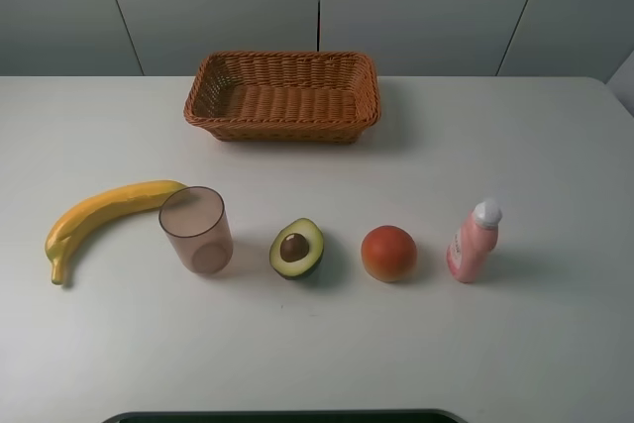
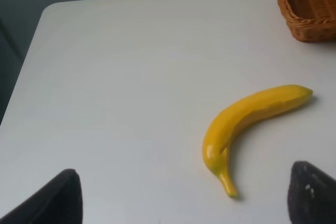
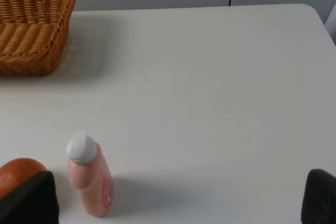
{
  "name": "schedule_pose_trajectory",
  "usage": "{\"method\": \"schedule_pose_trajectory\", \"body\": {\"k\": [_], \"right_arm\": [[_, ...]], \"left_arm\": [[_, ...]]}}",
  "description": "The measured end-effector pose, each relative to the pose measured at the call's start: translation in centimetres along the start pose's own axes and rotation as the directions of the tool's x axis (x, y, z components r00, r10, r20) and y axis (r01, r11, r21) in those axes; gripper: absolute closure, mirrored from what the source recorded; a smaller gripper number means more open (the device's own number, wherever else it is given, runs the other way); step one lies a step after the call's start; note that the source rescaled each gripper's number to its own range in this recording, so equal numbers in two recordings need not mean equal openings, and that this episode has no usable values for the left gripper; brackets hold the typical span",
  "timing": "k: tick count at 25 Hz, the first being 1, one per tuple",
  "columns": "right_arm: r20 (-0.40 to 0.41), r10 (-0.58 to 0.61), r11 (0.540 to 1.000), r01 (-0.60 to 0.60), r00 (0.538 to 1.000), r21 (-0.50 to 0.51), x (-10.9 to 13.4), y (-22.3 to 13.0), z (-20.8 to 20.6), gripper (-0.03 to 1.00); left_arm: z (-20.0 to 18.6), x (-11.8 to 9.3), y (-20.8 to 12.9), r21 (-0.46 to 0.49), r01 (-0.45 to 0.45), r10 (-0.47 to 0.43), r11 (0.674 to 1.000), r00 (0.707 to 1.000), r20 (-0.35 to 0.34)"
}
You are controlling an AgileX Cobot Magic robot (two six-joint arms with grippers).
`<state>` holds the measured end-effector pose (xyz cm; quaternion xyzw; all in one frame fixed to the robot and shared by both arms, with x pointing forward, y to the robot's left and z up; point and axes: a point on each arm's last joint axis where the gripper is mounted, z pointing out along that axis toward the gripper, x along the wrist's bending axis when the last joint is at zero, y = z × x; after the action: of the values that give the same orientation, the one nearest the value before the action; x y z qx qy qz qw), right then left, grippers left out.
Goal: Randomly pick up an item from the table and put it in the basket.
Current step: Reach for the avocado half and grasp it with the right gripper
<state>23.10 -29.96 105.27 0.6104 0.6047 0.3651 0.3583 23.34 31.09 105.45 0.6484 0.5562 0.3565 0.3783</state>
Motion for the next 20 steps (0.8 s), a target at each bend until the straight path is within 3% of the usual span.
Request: {"method": "schedule_pose_trajectory", "body": {"k": [8,12,16,20], "right_arm": [[-0.023,0.004,0.999,-0.005,1.0,-0.037,0.2,1.4,-0.4,-0.03],[-0.041,-0.059,0.996,0.062,0.997,0.069,0.5,6.9,0.5,-0.03],[-0.14,-0.102,0.978,0.125,0.985,0.17,1.4,13.8,3.2,-0.03],[-0.217,-0.102,0.956,0.156,0.971,0.25,2.1,18.1,7.6,-0.03]], "left_arm": [[0.0,0.0,0.0,0.0,0.0,0.0,1.0,1.0,0.0],[0.0,0.0,0.0,0.0,0.0,0.0,1.0,1.0,0.0],[0.0,0.0,0.0,0.0,0.0,0.0,1.0,1.0,0.0],[0.0,0.0,0.0,0.0,0.0,0.0,1.0,1.0,0.0]]}}
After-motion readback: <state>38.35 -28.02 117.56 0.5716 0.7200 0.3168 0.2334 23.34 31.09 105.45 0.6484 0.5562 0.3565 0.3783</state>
